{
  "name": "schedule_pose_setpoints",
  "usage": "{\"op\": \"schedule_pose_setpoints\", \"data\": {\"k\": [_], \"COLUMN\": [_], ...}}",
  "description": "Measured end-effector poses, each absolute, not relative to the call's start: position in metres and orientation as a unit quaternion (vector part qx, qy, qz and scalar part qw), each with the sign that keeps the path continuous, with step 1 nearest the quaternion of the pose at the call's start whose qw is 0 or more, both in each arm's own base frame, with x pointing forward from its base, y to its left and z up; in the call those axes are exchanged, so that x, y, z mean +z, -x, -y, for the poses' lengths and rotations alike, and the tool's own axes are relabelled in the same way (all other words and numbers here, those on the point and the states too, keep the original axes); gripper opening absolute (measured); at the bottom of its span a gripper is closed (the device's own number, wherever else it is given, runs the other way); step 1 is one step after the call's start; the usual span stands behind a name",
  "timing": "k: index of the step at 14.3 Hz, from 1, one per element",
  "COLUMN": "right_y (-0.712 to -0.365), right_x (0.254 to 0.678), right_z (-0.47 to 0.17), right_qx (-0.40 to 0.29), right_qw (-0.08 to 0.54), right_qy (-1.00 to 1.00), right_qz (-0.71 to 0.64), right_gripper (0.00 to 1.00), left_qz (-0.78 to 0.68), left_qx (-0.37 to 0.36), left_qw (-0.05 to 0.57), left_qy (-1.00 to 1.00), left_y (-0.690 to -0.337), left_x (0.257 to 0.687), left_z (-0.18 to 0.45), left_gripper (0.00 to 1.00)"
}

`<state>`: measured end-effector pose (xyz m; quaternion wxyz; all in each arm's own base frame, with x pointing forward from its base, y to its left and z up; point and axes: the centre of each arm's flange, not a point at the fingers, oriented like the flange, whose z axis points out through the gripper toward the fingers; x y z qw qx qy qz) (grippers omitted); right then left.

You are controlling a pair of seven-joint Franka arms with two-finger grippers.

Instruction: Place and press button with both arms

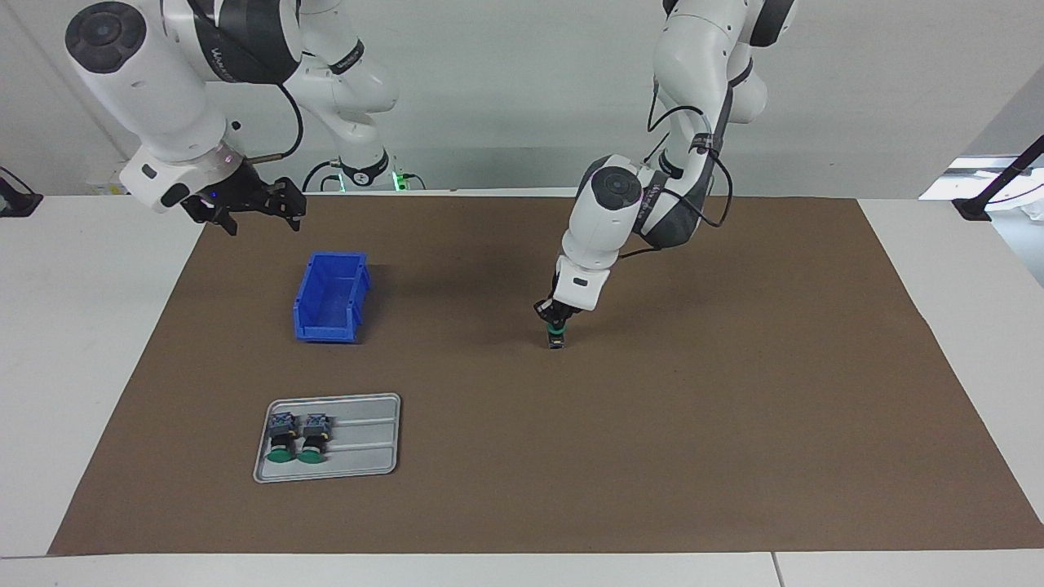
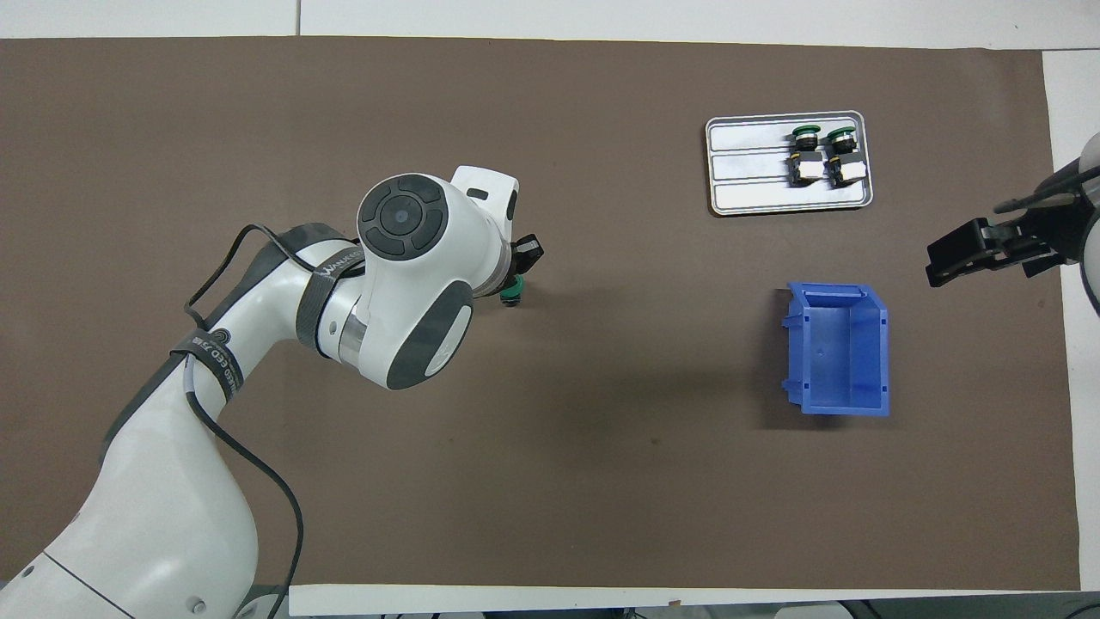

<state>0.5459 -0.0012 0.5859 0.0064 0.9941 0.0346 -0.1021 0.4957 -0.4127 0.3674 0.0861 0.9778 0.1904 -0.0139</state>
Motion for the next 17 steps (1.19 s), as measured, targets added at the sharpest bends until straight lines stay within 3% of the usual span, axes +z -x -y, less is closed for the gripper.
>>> {"op": "schedule_pose_setpoints", "data": {"k": [7, 12, 14, 17], "right_y": [-0.546, -0.546, -0.546, -0.546], "right_x": [0.586, 0.586, 0.586, 0.586], "right_z": [0.001, 0.001, 0.001, 0.001], "right_qx": [-0.102, -0.102, -0.102, -0.102], "right_qw": [0.006, 0.006, 0.006, 0.006], "right_qy": [-0.994, -0.994, -0.994, -0.994], "right_qz": [-0.035, -0.035, -0.035, -0.035], "right_gripper": [0.99, 1.0, 1.0, 1.0], "left_qz": [-0.187, -0.198, -0.201, -0.181], "left_qx": [-0.004, 0.006, 0.003, -0.01], "left_qw": [0.092, 0.094, 0.087, 0.069], "left_qy": [-0.978, -0.976, -0.976, -0.981], "left_y": [-0.498, -0.513, -0.522, -0.537], "left_x": [0.381, 0.454, 0.473, 0.496], "left_z": [0.407, 0.351, 0.315, 0.245], "left_gripper": [0.07, 0.18, 0.31, 0.64]}}
